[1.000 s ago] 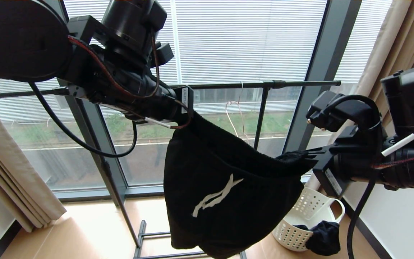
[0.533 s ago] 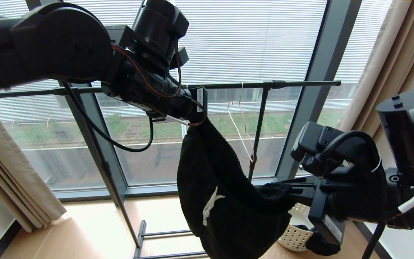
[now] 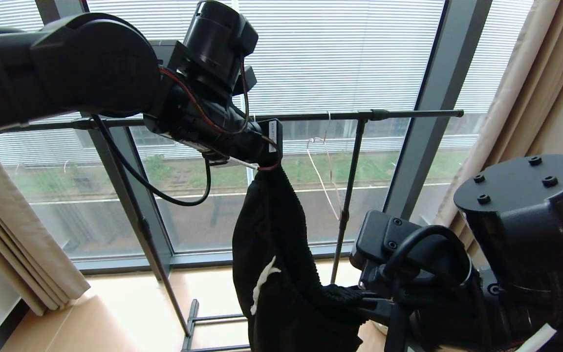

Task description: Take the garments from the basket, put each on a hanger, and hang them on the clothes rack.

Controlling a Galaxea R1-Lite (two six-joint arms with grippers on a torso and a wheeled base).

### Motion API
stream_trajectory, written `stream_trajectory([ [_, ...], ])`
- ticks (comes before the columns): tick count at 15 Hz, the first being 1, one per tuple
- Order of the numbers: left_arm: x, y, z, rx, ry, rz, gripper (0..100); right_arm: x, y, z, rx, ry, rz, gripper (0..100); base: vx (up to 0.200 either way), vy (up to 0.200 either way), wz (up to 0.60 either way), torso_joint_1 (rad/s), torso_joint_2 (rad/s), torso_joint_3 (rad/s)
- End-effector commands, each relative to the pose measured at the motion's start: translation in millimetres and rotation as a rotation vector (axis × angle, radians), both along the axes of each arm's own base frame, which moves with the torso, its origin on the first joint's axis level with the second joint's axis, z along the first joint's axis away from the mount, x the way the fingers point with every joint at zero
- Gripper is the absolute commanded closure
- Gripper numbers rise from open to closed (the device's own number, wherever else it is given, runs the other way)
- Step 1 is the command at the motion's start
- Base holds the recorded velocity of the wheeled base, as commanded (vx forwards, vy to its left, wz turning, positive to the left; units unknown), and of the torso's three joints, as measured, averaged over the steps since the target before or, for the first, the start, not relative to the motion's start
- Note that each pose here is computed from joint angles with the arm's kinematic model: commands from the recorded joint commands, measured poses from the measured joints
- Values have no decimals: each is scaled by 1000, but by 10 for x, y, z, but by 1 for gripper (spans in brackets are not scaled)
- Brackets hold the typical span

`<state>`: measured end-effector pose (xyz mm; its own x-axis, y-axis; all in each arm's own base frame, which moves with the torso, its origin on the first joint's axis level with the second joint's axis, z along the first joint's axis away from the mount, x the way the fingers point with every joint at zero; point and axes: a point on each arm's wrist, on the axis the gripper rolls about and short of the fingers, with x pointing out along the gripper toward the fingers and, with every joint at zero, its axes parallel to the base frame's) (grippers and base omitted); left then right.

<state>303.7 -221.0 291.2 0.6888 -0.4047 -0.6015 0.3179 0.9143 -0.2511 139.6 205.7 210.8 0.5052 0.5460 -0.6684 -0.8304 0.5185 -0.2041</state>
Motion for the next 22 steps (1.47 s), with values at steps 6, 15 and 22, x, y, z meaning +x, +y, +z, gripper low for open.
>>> stream_trajectory([
  [6, -85, 101, 69, 21, 17, 10, 100, 463, -312, 64, 4, -39, -210, 100, 0, 0, 0, 0, 0, 0],
  [15, -965, 689, -40, 188, 145, -59, 100, 1285, -514, 409, 172, -137, -494, 100, 0, 0, 0, 0, 0, 0],
  [22, -1423, 449, -690, 223, 181, -232, 100, 1736, 121, 440, 210, -191, -442, 100, 0, 0, 0, 0, 0, 0],
])
